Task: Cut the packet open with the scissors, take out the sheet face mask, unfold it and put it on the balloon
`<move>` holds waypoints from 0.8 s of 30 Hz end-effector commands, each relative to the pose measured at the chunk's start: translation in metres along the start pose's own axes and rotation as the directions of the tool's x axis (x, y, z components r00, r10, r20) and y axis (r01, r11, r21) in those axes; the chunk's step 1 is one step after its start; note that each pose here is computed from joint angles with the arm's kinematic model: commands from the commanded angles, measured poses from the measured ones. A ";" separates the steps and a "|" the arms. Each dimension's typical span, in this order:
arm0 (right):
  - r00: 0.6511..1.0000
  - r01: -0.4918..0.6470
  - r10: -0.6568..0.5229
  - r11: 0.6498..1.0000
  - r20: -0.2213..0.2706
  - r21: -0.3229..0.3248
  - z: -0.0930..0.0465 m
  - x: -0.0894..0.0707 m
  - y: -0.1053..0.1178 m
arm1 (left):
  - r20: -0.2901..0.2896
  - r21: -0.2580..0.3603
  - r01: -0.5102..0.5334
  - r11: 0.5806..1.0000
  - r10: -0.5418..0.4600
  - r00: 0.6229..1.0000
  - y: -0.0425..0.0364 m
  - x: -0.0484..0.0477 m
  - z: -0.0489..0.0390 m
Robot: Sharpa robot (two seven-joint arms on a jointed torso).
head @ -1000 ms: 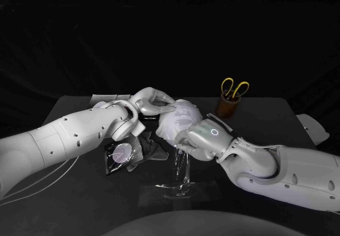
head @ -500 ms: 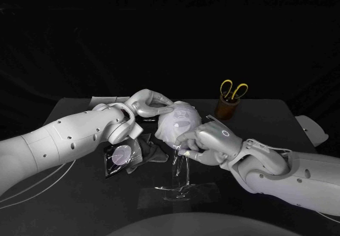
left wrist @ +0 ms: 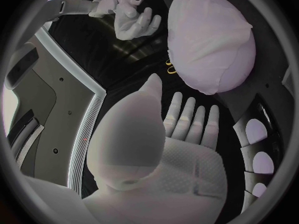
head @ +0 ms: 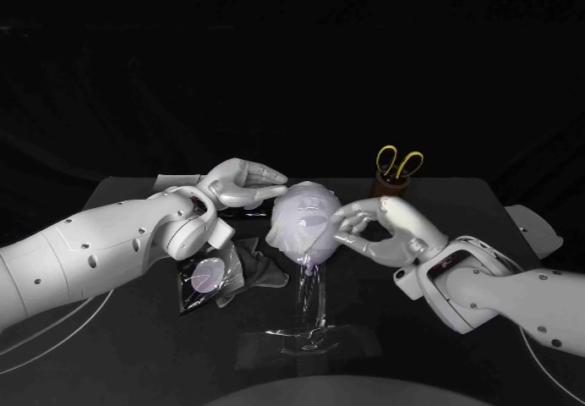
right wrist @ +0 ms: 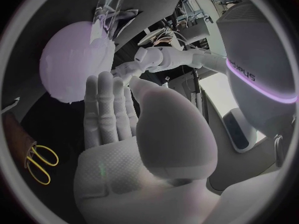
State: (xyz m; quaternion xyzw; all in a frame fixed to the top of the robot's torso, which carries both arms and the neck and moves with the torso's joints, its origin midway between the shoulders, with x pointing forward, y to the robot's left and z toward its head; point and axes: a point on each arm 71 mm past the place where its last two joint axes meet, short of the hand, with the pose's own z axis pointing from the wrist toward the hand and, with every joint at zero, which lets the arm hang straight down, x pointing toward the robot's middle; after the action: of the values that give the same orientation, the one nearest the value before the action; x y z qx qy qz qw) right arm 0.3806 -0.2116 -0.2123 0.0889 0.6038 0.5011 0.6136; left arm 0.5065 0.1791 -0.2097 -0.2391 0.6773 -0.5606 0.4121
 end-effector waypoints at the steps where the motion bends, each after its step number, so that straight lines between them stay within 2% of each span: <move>1: 0.989 -0.107 0.098 0.991 0.107 0.085 0.003 -0.016 -0.014 | 0.049 0.033 0.054 0.998 -0.055 0.997 -0.0032 -0.0081 -0.0038; 6: 0.985 -0.082 0.062 0.989 0.159 0.122 0.007 -0.034 -0.028 | 0.092 0.037 0.012 0.999 -0.015 0.996 -0.0017 -0.0200 -0.0119; 12: 0.987 -0.052 0.024 0.983 0.160 0.175 0.016 -0.042 -0.046 | 0.151 0.055 -0.105 0.993 0.096 0.984 -0.0020 -0.0269 -0.0181; 17: 0.994 -0.023 -0.001 0.979 0.113 0.204 0.024 -0.031 -0.053 | 0.191 0.079 -0.191 0.979 0.173 0.966 0.0008 -0.0197 -0.0219; 24: 1.000 0.003 -0.007 0.971 0.015 0.240 0.031 -0.007 -0.057 | 0.192 0.091 -0.247 0.965 0.226 0.955 0.0109 0.0013 -0.0269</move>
State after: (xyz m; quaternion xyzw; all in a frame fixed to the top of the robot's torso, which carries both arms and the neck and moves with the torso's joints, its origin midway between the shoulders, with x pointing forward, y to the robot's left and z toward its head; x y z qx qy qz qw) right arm 0.4365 -0.2325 -0.2350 0.1839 0.6262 0.4339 0.6211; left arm 0.4871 0.1993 -0.2247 -0.2187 0.6465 -0.5251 0.5084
